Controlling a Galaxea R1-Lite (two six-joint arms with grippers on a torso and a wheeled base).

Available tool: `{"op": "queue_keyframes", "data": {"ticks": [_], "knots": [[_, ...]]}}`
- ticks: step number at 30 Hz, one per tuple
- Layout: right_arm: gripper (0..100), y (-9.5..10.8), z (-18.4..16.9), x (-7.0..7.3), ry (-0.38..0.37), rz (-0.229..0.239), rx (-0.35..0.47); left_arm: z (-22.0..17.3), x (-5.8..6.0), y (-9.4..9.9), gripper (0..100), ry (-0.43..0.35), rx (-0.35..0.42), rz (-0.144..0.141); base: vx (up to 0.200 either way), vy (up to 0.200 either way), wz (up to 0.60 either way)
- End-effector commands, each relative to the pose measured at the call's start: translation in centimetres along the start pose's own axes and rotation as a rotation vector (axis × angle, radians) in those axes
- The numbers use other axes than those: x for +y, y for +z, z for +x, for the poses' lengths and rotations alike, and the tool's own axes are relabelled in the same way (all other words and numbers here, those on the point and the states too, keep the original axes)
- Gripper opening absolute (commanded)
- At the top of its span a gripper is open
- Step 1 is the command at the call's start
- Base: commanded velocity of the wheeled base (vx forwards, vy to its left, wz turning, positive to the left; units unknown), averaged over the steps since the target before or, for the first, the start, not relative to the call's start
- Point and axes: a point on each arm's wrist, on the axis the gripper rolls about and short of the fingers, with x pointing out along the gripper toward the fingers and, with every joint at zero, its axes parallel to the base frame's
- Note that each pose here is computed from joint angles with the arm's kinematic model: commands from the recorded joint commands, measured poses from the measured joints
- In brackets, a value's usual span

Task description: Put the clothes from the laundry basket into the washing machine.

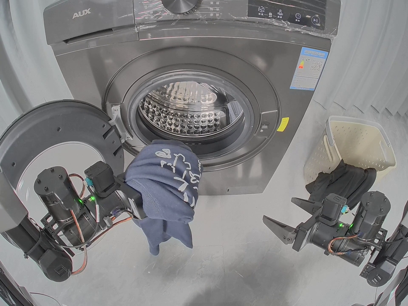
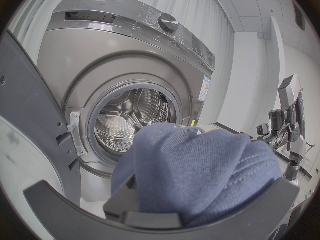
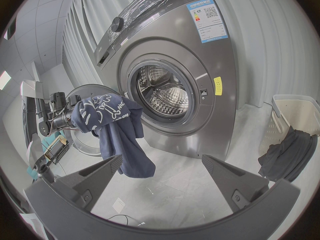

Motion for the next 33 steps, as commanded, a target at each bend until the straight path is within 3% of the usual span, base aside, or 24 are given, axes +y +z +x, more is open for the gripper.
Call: {"op": "queue_keyframes", "data": {"ticks": [1,17,28,33], "knots": [[100,-0.2,0.1,0.2,0.005,0.000,0.010,0.1,-0.2,-0.1,0,-0.007,0.001,0.000,0.200,0.000,0.00],[100,-0.9,-0.1,1.5,0.060,-0.005,0.043,0.3,-0.6,-0.6,0,-0.024,0.020,-0.006,0.200,0.000,0.00],[100,-1.3,-0.4,2.7,0.109,-0.012,0.063,0.1,-0.9,-0.9,0,-0.033,0.037,-0.007,0.000,0.000,0.00],[100,-1.3,-0.7,3.9,0.158,-0.017,0.060,0.9,-2.6,-2.2,0,-0.089,0.083,-0.046,0.000,0.000,0.00]]}}
